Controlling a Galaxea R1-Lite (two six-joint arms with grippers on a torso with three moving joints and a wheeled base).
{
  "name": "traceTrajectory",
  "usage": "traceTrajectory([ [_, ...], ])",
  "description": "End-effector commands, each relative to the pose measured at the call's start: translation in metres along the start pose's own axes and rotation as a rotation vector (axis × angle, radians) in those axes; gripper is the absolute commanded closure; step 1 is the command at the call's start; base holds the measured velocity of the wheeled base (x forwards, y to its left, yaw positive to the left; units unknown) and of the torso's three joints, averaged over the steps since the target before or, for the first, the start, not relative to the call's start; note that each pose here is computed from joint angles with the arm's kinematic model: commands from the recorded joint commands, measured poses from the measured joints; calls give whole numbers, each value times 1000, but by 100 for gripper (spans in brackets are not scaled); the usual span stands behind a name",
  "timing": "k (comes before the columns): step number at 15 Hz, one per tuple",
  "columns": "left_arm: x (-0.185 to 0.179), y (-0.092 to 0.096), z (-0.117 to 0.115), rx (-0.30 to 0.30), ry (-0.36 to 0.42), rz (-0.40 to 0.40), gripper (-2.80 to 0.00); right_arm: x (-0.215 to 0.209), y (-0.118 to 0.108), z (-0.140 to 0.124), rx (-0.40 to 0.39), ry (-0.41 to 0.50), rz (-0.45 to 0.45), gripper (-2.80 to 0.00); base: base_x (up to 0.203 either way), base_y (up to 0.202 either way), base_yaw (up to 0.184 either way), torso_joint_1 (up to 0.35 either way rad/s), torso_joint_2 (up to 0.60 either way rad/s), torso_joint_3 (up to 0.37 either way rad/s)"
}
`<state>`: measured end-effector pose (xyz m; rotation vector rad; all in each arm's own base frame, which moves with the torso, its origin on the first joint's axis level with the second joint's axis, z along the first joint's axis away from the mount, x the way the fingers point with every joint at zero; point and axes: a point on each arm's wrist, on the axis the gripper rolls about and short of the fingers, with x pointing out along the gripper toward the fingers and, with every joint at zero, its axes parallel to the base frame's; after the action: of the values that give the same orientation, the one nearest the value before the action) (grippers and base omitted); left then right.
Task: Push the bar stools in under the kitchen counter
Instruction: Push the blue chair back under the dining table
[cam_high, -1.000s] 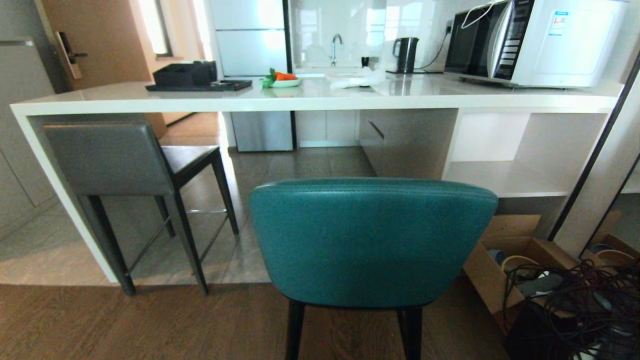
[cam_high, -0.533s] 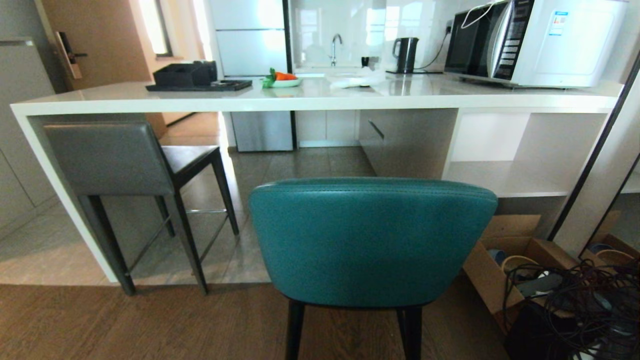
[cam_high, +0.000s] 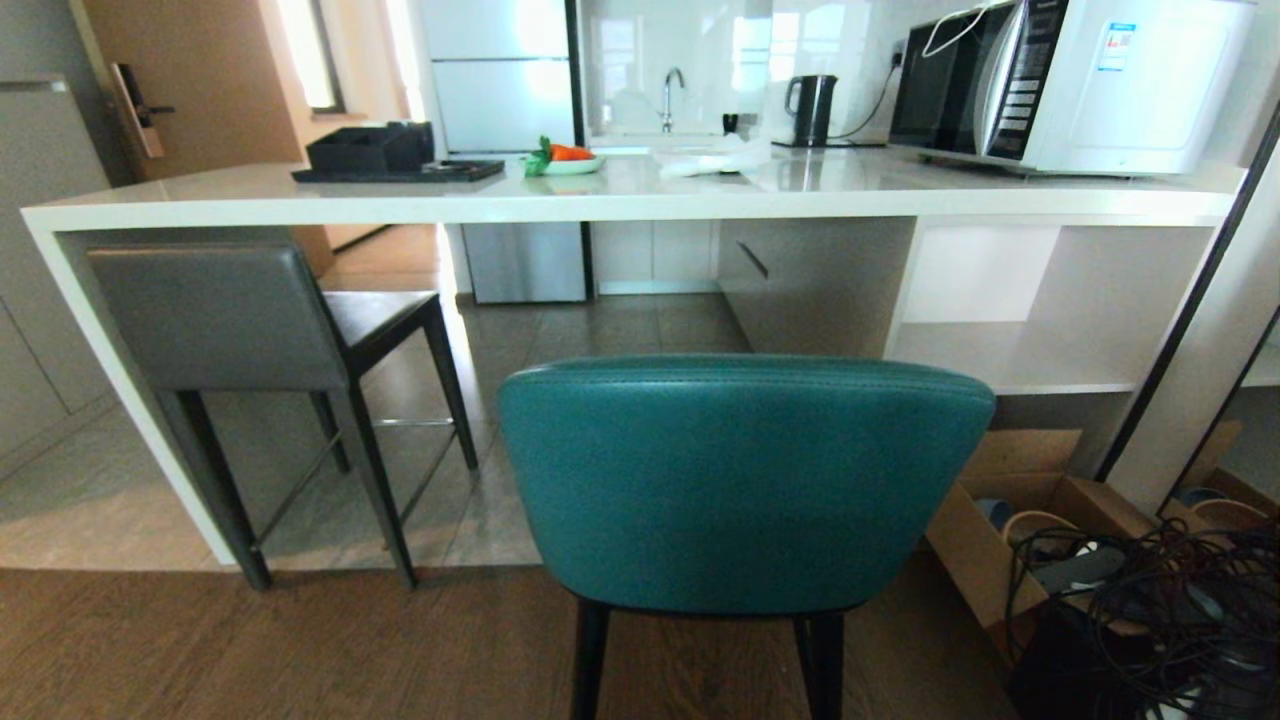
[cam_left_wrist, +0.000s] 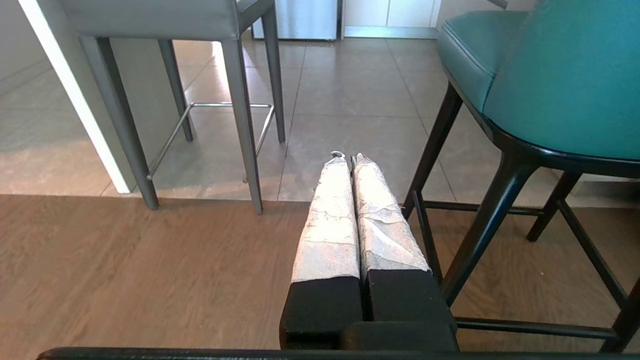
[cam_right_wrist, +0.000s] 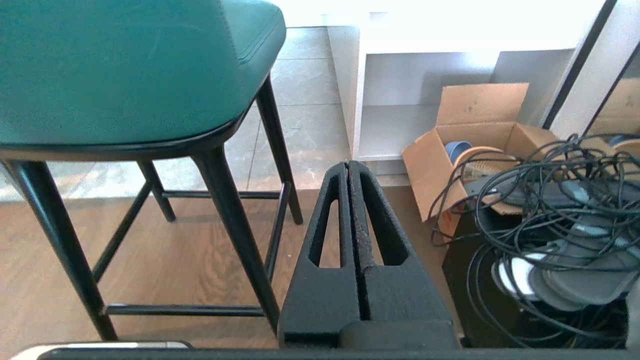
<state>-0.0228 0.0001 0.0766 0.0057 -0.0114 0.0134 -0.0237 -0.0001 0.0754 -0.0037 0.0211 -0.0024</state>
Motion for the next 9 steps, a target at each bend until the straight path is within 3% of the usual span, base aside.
traceTrajectory([
  [1,0,0,-1,8,-1,-4,0,0,0,0,-12,-1,9,0,0,0,0,0,0,0],
  [6,0,0,0,22,-1,-10,0,0,1,1,-33,-3,26,0,0,0,0,0,0,0],
  [9,-2,0,6,13,-22,-6,0,-4,1,17,-28,-40,40,0,0,0,0,0,0,0],
])
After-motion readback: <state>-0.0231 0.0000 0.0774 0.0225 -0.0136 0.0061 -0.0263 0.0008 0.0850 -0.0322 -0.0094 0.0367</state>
